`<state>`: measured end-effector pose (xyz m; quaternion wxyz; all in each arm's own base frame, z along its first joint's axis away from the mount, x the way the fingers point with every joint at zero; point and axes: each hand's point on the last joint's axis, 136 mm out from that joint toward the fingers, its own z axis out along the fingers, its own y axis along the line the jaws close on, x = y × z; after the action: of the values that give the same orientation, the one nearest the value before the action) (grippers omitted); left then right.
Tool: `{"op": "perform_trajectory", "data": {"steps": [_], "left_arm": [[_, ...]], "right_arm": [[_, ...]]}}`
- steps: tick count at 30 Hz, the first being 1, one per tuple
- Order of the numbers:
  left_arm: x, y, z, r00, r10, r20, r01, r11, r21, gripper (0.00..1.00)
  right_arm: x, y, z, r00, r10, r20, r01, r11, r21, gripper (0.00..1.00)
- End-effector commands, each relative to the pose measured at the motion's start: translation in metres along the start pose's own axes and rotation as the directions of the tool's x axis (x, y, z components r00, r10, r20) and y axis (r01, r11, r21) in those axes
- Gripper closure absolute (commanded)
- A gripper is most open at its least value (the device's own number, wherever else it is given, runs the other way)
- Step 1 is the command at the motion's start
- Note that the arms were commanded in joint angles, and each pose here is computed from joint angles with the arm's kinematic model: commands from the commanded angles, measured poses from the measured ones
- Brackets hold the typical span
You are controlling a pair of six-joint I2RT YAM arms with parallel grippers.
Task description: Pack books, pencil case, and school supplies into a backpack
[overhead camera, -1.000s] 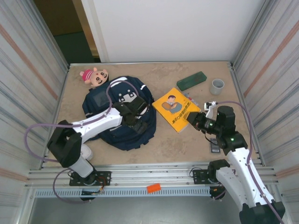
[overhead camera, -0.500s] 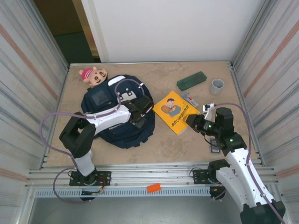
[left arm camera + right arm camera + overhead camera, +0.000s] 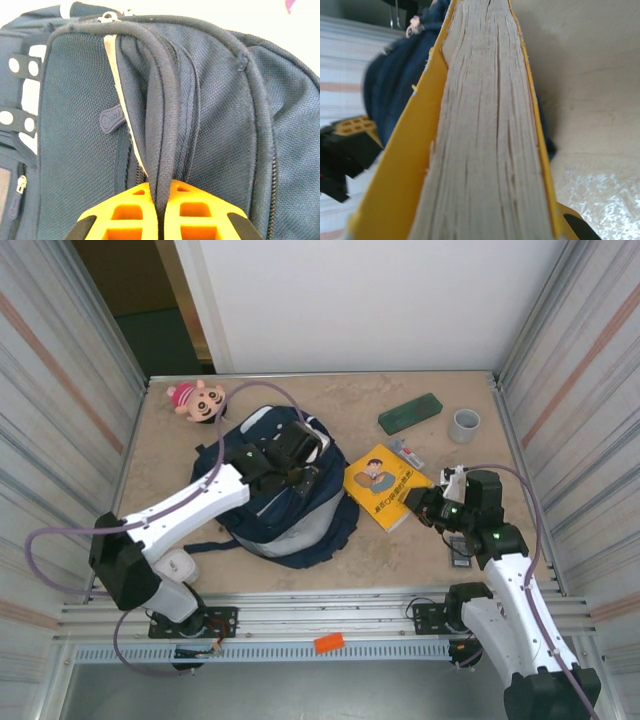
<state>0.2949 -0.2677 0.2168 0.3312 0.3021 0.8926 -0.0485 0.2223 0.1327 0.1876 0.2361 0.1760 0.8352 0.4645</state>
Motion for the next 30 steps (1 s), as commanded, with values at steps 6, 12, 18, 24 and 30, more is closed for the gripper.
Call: {"op": "perform_trajectory", "data": {"steps": [6,12,18,24,30], "left_arm": [[-0.046,-0.008,-0.042,0.990,-0.089,0.109,0.071,0.985,0.156,1.00],[-0.053,-0.003,-0.045,0.984,-0.141,0.107,0.115,0.970,0.215,1.00],[-0.054,-0.001,-0.041,0.979,-0.180,0.099,0.151,0.956,0.251,1.00],[-0.054,0.002,-0.042,0.974,-0.203,0.097,0.170,0.946,0.275,1.00],[-0.058,0.001,-0.046,0.966,-0.233,0.111,0.186,0.928,0.323,1.00]], "right_arm": [[0.032,0.014,-0.002,0.997,-0.009,-0.080,0.001,0.994,-0.107,1.00],[0.057,0.026,0.022,0.994,-0.017,-0.104,0.000,0.986,-0.165,1.00],[0.064,0.053,0.044,0.999,-0.040,-0.030,0.030,0.960,-0.279,1.00],[0.057,0.074,0.051,0.997,-0.064,0.032,0.071,0.945,-0.320,1.00],[0.051,0.080,0.073,0.996,-0.041,0.077,0.063,0.947,-0.315,1.00]]}}
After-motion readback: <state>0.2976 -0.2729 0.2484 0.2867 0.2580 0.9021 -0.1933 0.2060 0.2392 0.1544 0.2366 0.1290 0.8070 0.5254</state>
